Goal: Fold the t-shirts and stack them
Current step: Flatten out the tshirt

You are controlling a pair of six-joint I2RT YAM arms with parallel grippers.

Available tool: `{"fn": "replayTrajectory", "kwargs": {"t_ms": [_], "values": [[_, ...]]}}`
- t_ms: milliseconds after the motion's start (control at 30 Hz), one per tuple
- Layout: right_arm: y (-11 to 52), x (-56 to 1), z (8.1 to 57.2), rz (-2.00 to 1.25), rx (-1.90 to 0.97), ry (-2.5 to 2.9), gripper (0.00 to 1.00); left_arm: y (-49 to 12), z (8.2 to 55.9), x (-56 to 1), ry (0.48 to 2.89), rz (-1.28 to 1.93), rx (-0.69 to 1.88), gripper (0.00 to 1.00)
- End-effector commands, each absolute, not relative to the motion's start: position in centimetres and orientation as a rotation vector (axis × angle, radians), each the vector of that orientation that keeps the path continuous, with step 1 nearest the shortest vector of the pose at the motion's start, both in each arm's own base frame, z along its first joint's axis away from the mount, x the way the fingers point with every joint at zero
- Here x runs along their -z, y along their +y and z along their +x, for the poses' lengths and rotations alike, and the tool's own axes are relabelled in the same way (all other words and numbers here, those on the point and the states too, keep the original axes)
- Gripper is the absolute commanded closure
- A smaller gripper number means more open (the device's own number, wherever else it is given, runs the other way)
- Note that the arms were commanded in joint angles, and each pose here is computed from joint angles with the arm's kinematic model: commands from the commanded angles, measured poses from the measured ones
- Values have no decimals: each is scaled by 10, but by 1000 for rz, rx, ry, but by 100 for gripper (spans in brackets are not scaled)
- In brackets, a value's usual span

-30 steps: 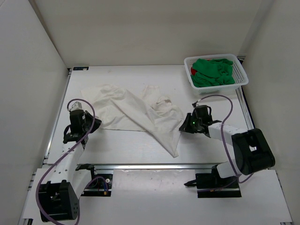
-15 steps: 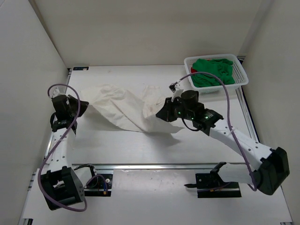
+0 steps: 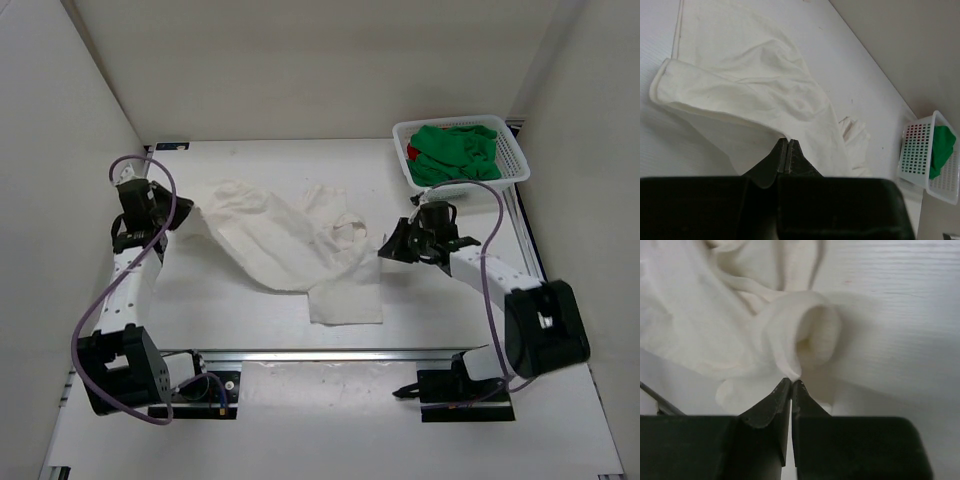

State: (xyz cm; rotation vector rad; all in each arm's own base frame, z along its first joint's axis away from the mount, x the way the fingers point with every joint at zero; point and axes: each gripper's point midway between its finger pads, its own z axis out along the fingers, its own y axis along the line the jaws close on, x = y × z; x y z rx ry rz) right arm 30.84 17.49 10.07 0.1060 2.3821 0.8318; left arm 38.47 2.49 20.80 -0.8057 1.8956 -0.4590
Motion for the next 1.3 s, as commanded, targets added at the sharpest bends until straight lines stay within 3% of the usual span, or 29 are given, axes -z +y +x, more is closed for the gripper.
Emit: {"fn": "replayTrajectory", "kwargs": {"t_ms": [0,67,167,267,333,500,600,967,1267], "values": [[167,-107,354,192,-864,2269,100,18,384,-208,1899,-766,438,100],[157,-125,383,220,-822,2228,100,13,381,-202,1920,-753,431,100],[158,-157,402,181,-777,2180,83,3,374,-194,1951,-734,443,100],[163,-164,370,80,-592,2192,73,-3,363,-188,1959,-720,453,100],[168,-126,324,52,-560,2294,70,-8,357,-183,1968,-713,466,100],[155,-62,226,53,-494,2466,69,-34,340,-178,1994,-633,521,100],[132,-53,202,139,-403,2490,68,-58,327,-172,2013,-568,551,100],[134,-18,179,86,-259,2638,69,-73,307,-164,2028,-490,580,100],[154,-28,190,116,-374,2592,68,-82,302,-155,2043,-470,594,100]]}}
